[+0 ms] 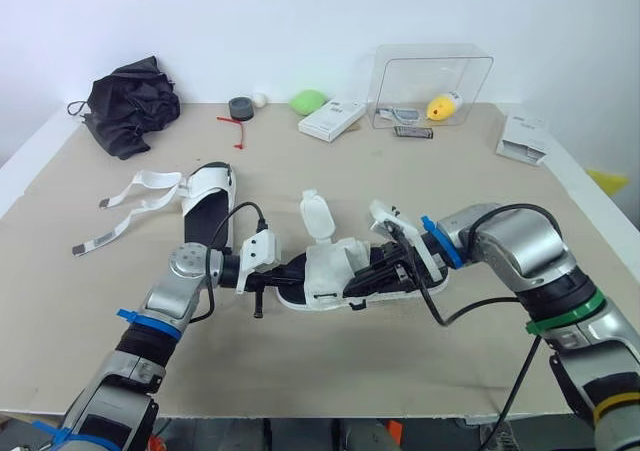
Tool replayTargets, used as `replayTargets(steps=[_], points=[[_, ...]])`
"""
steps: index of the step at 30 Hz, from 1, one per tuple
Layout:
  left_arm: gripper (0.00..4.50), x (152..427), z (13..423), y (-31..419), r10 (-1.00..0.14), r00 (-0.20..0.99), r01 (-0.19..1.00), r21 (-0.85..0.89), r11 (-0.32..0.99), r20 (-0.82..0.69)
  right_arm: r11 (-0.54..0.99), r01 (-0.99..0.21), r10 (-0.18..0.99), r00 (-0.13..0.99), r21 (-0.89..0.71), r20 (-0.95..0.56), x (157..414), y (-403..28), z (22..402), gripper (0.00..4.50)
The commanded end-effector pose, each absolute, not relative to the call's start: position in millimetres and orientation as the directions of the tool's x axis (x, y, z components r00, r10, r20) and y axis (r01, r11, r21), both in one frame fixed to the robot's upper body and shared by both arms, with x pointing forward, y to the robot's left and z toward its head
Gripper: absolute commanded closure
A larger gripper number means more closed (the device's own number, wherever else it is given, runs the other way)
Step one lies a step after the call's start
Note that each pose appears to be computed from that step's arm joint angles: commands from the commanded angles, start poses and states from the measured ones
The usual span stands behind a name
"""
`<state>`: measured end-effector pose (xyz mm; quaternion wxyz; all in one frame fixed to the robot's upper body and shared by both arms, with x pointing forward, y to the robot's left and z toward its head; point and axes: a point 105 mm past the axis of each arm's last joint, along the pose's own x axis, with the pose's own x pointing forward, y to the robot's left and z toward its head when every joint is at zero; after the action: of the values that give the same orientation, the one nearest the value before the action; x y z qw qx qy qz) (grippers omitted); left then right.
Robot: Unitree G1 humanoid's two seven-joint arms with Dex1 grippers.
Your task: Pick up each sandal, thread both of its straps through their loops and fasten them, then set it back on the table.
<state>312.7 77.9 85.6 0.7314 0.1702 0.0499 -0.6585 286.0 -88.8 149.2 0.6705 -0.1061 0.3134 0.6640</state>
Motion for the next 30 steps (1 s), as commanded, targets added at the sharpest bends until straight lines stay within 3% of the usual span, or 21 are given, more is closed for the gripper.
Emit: replayTargets(steps=[1,2,7,10,15,25,30], points=[[4.5,292.3,32.9,87.3,-0.898,0.051,0.998,0.001,0.057,-0.437,0.106,-0.955,0.837,-0.065,0.279,-0.543,290.3,-90.2,150.4,3.76],[4.5,292.4,33.1,87.0,-0.898,0.051,0.998,0.001,0.056,-0.436,0.101,-0.957,0.844,-0.063,0.272,-0.533,290.7,-91.5,156.6,3.59],[4.5,293.7,34.0,84.3,-0.9,0.051,0.999,0.004,0.054,-0.433,0.08,-0.969,0.888,-0.039,0.236,-0.459,289.2,-103.4,190.3,1.37],[4.5,294.6,34.7,82.7,-0.901,0.05,0.999,0.007,0.053,-0.43,0.041,-0.975,0.919,-0.05,0.22,-0.39,272.5,-116.3,213.7,1.37],[4.5,295.4,34.3,81.6,-0.902,0.048,0.999,0.007,0.049,-0.428,0.094,-0.972,0.925,0.005,0.216,-0.381,251.7,-133.6,219.6,1.37],[4.5,298.6,35.0,71.7,-0.907,0.018,1.0,0.009,0.016,-0.42,0.371,-0.877,0.858,0.199,0.305,-0.473,244.6,-121.6,147.1,1.37],[4.5,301.0,36.1,71.7,-0.906,0.012,1.0,0.014,0.007,-0.424,0.412,-0.852,0.842,0.221,0.322,-0.492,243.5,-125.0,136.0,1.37]])
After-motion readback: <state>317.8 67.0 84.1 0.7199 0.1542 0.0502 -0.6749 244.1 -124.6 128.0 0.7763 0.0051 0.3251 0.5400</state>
